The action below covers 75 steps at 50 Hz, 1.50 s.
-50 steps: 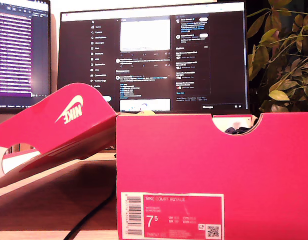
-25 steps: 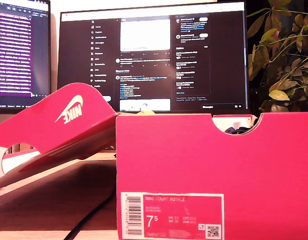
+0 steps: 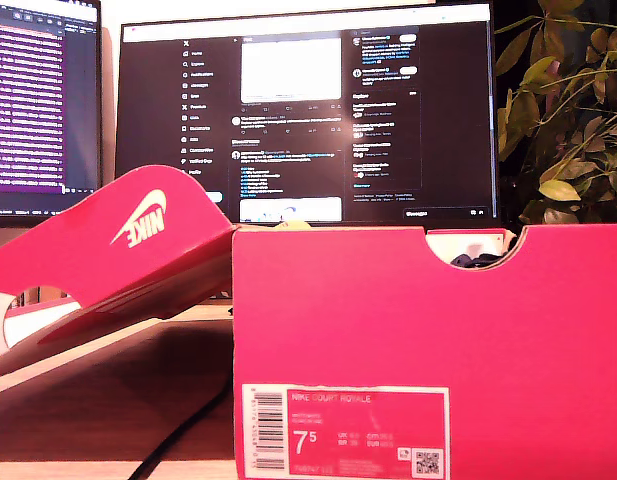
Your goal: Close the red shoebox by pushing the lid with your left arm and holding the box in place with your right arm
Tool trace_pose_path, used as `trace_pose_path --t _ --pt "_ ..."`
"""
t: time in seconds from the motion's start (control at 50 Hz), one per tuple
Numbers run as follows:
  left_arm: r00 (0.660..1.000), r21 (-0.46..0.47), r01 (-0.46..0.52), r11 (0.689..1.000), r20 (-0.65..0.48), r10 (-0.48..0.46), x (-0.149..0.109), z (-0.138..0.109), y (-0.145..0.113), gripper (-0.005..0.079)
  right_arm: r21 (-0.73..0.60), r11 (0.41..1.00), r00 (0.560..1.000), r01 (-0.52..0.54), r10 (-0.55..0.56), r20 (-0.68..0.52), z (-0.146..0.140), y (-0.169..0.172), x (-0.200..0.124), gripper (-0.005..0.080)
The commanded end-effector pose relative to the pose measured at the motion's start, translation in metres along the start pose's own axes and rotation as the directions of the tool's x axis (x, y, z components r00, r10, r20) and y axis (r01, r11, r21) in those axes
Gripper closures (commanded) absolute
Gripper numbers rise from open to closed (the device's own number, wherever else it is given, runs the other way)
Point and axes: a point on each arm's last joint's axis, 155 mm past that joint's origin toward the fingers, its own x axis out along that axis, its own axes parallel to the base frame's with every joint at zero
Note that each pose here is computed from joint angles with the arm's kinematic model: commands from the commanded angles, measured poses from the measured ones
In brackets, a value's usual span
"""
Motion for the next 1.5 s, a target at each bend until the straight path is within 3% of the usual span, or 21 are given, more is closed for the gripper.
trace_pose_path --t 0.0,0.24,0.64,1.04,1.32,1.48 --pt "1.0 0.034 0.015 0.999 0.016 -0.016 -0.002 0.011 -0.005 0.0762 0.003 0.999 0.999 -0.038 0.038 -0.015 0.0 0.005 0.004 0.0764" --pt "0.998 -0.022 0.03 0.999 -0.046 -0.031 0.009 0.001 0.003 0.0762 0.029 0.991 0.989 -0.13 0.131 -0.065 -0.008 0.016 0.015 0.0764" --pt "0.985 -0.092 0.052 0.994 -0.158 -0.066 0.024 -0.025 0.004 0.0762 -0.044 0.985 0.981 -0.169 0.164 -0.1 -0.016 0.04 0.027 0.0764" --pt "0.941 -0.138 0.038 0.99 -0.329 -0.082 0.047 -0.067 0.0 0.0762 -0.087 0.981 0.979 -0.176 0.165 -0.118 -0.021 0.051 0.034 0.0764" --pt "0.933 -0.137 0.126 0.983 -0.321 -0.164 0.045 -0.063 -0.019 0.0762 -0.093 0.98 0.979 -0.177 0.165 -0.121 -0.022 0.053 0.034 0.0765" --pt "0.937 -0.122 0.134 0.983 -0.308 -0.166 0.039 -0.058 -0.026 0.0762 -0.084 0.981 0.978 -0.174 0.162 -0.134 -0.025 0.051 0.036 0.0765"
